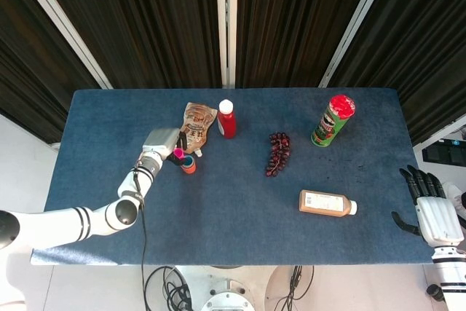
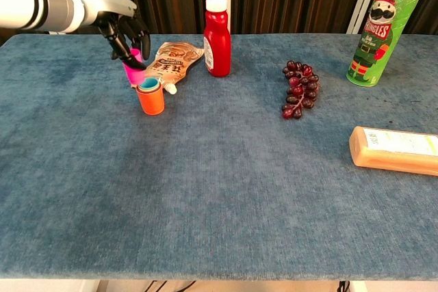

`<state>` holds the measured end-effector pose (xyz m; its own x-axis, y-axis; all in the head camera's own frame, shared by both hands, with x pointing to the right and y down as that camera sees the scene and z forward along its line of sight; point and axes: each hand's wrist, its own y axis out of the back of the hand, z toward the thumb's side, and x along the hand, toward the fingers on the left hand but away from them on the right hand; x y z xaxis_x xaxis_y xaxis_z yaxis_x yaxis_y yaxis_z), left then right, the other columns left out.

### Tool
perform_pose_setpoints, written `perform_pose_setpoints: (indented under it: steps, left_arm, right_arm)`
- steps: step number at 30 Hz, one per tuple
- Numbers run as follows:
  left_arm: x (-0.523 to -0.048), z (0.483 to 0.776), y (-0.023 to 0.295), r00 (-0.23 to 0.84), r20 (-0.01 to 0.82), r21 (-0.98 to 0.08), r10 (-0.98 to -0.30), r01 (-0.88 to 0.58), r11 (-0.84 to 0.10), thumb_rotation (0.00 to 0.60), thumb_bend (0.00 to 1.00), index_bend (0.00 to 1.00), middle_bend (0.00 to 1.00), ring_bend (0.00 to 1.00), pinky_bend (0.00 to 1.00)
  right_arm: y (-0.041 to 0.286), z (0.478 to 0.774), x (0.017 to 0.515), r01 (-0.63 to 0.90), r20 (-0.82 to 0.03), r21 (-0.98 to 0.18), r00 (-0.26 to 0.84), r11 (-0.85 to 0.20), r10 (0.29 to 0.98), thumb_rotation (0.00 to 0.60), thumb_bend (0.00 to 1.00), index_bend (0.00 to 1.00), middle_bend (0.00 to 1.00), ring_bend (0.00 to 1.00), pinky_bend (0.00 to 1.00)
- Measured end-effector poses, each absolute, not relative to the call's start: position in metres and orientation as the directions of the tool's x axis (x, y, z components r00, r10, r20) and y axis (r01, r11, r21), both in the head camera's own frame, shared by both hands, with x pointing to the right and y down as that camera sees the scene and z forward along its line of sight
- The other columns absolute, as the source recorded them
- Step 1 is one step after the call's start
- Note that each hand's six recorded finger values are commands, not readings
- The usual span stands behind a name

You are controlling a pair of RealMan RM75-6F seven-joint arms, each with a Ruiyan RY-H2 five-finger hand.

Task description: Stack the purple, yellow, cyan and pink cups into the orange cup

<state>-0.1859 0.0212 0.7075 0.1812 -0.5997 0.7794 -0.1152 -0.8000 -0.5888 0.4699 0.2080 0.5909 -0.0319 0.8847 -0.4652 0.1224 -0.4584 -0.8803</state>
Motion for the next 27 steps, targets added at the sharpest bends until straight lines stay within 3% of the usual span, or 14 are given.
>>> perform_pose_setpoints:
  steps: [12,22,25,27]
  left_arm:
    - [-0.168,0.707,0.025,0.241,0.759,-0.593,-0.605,-0.126,-0.795,0.6,0.28,0.49,0.53,0.64,0.31]
    - [-0.168,0.718,0.029,0.23,0.754,-0.612,-0.615,-0.093,-0.785,0.6,0.28,0.48,0.51,0.6,0.31]
    - [-0.167,0.718,0.031,0.233,0.76,-0.606,-0.606,-0.082,-0.791,0.6,0.27,0.4,0.43,0.49,0.28]
    - [-0.167,0.717,0.032,0.241,0.766,-0.598,-0.596,-0.075,-0.798,0.6,0.25,0.29,0.31,0.32,0.24]
  right_arm:
    - [0.209,0.595,0.473,0.122,-0.479,-0.874,-0.046,-0.471,0.877,0.6,0.22,0.0,0.0,0.0,0.0]
    - [0.21,0.595,0.476,0.118,-0.491,-0.868,-0.048,-0.483,0.87,0.6,0.22,0.0,0.0,0.0,0.0]
    - [0.21,0.596,0.477,0.116,-0.492,-0.867,-0.047,-0.485,0.869,0.6,0.22,0.0,0.0,0.0,0.0]
    - [0.21,0.595,0.477,0.117,-0.492,-0.867,-0.048,-0.485,0.869,0.6,0.22,0.0,0.0,0.0,0.0]
